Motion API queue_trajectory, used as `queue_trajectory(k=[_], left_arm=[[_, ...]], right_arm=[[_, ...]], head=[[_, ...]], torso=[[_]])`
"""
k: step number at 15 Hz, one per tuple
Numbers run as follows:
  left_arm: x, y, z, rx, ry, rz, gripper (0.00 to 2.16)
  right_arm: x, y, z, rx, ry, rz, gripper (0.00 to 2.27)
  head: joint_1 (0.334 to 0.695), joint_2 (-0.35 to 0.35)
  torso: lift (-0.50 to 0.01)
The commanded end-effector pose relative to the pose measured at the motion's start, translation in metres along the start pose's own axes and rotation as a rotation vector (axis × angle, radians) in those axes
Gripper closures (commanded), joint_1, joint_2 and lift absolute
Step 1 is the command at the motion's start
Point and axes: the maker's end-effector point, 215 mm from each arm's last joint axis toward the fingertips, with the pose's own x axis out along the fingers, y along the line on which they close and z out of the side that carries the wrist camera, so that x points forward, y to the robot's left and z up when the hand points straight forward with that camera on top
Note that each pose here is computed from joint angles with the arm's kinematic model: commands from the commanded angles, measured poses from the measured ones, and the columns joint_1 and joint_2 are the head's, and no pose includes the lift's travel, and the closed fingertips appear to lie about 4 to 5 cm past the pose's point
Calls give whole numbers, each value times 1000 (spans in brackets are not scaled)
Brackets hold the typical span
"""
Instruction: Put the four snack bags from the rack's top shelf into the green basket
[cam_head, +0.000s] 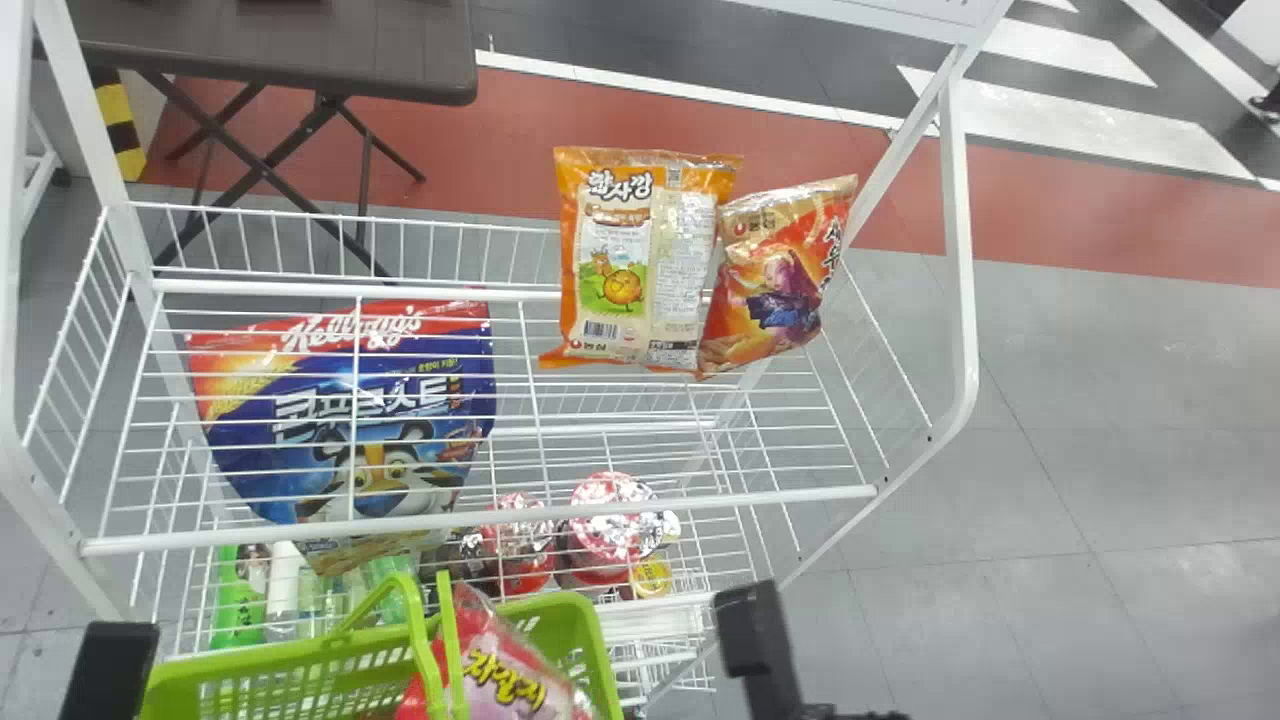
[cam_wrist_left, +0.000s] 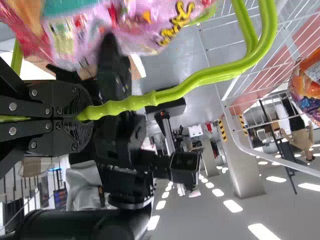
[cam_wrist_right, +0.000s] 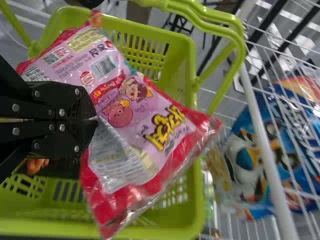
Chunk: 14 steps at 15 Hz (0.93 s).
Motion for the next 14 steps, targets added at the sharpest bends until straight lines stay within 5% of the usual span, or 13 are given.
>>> queue_trajectory(k=[1, 3, 4, 6, 11, 14], left_arm=[[1, -1, -1, 2, 2, -3, 2145], [0, -1, -1, 4, 2, -2, 2145], [0, -2, 0, 6, -1, -3, 2145], [2, -3, -1, 7, 2, -8, 2145], [4, -4, -2, 9, 8, -8, 2145], [6, -3, -5, 10, 18, -2, 2145]], right_arm=[[18, 22, -16, -13, 54, 46, 2125], [22, 26, -31, -3, 105, 48, 2111], [21, 22, -35, 4, 117, 36, 1764], [9, 1, -27, 16, 90, -13, -2], [-26, -46, 2, 8, -1, -140, 53], [-51, -75, 70, -157, -212, -272, 56]], head=[[695, -350], [695, -323], [695, -306], [695, -307], [695, -350], [695, -350]], torso=[[0], [0], [0], [0], [0], [0]])
